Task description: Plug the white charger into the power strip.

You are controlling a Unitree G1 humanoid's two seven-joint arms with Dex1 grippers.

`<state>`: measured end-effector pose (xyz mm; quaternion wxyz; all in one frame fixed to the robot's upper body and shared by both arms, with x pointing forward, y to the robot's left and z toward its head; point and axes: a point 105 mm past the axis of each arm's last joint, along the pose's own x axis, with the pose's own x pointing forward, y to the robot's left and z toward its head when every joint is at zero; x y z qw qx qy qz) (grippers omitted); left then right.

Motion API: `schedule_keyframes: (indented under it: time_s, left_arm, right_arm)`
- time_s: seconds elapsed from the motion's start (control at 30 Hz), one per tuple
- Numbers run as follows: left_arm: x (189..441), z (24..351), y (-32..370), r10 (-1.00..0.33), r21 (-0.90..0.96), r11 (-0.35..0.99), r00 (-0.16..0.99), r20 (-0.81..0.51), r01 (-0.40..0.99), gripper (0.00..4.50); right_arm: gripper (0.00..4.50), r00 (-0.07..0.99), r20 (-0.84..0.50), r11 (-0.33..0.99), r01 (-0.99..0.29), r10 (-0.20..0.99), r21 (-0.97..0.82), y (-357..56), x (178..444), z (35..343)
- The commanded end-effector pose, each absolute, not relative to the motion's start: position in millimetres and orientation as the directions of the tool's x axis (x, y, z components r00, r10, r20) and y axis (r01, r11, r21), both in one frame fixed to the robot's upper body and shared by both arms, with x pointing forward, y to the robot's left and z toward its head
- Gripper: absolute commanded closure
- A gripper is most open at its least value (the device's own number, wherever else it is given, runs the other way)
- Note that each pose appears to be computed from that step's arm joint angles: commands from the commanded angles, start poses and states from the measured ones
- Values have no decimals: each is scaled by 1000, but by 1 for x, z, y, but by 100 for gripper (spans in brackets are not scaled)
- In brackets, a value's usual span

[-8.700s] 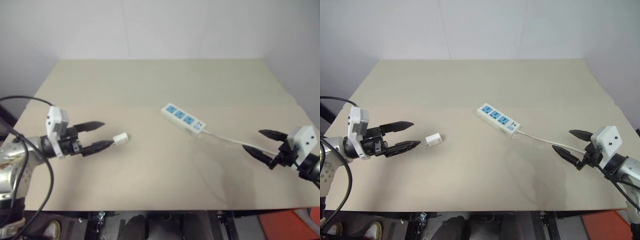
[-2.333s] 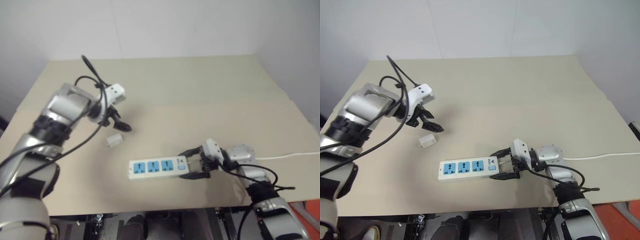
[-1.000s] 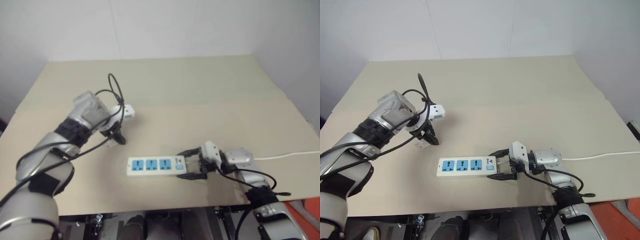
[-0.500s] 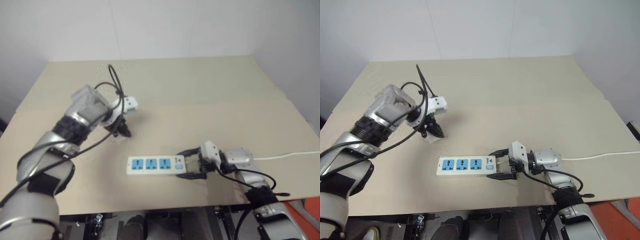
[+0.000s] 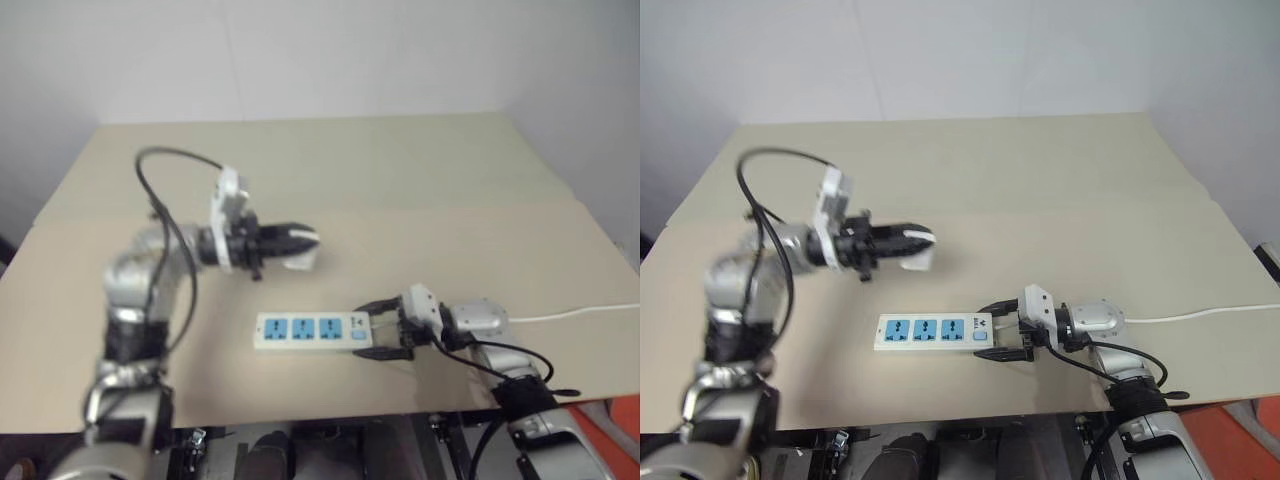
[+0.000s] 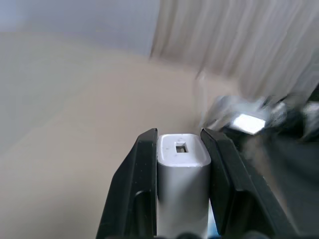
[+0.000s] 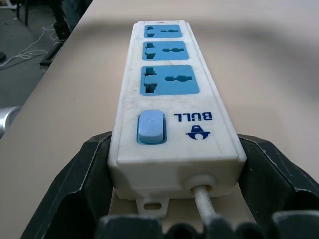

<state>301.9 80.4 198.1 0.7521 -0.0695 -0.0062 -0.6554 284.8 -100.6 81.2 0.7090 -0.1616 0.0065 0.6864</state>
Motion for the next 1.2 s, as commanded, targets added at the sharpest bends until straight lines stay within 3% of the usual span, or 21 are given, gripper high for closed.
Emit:
schedule_keyframes:
  time_s: [0.03, 0.4, 1.2]
  left_arm:
    - [291, 206, 75, -985, -37, 83, 88, 148, 996, 349]
    - [282, 160, 68, -991, -16, -68, -66, 119, 998, 349]
    - [288, 123, 71, -989, -102, -102, -90, 121, 990, 349]
  right_arm:
    - [108, 16, -247, -31, -982, 969, -186, -93, 280, 73]
    - [108, 28, -249, -19, -982, 968, -187, -89, 283, 71]
    - [108, 40, -247, -4, -985, 968, -175, -80, 276, 64]
